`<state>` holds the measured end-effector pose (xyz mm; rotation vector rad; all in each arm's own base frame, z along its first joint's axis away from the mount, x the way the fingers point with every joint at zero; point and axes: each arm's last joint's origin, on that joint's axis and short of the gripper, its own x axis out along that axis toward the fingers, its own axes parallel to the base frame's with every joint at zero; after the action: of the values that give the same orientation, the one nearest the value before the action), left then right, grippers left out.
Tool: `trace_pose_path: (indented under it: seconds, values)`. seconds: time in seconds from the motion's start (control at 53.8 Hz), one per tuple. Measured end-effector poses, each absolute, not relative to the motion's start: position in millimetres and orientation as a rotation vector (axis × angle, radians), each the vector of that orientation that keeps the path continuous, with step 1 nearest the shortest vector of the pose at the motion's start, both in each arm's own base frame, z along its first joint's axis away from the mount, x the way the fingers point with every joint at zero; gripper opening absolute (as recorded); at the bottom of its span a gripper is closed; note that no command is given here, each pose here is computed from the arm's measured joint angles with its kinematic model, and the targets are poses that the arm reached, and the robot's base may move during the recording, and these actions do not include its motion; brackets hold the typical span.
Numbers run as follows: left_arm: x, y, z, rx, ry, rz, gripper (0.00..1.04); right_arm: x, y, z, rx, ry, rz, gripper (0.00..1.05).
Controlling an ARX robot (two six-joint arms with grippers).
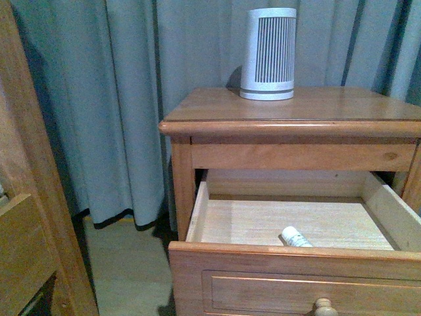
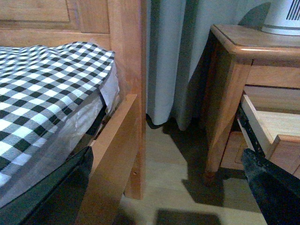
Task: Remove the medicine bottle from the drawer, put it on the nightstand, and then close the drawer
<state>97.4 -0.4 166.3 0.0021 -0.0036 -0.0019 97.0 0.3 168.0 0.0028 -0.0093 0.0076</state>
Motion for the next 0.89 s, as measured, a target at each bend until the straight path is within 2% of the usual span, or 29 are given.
trace_pose_path:
  seconds: [0.093, 0.13, 0.223, 0.353, 0.446, 0.521, 0.595, 0.892]
  values:
    - [97.4, -0.3, 166.4, 0.002, -0.004, -0.001, 0.98, 100.6, 0.7, 171.3, 0.020, -0.030, -0.119, 0.98]
    - [97.4, -0.3, 166.4, 0.002, -0.004, -0.001, 0.98, 105.9, -1.0, 175.4, 0.043, -0.034, -0.241, 0.98]
    - [97.4, -0.3, 166.4, 0.002, -0.004, -0.001, 0.98, 126.9, -2.1, 197.3, 0.079, -0.024, -0.345, 0.98]
    - [97.4, -0.4, 166.4, 0.002, -0.004, -0.003, 0.98, 174.3, 6.0, 226.9, 0.091, 0.075, -0.303, 0.98]
    - [97.4, -0.4, 166.4, 0.002, -0.004, -0.003, 0.98, 215.8, 15.1, 233.5, 0.094, 0.219, -0.248, 0.98]
    - [97.4, -0.4, 166.4, 0.002, -0.004, -0.003, 0.98, 250.9, 23.9, 229.9, 0.102, 0.361, -0.223, 0.98]
    - [97.4, -0.4, 166.4, 0.002, -0.004, -0.003, 0.98, 280.4, 31.2, 225.5, 0.093, 0.437, -0.219, 0.98]
    - [97.4, -0.4, 166.4, 0.002, -0.004, -0.003, 0.98, 367.3, 59.3, 194.4, 0.076, 0.645, -0.154, 0.98]
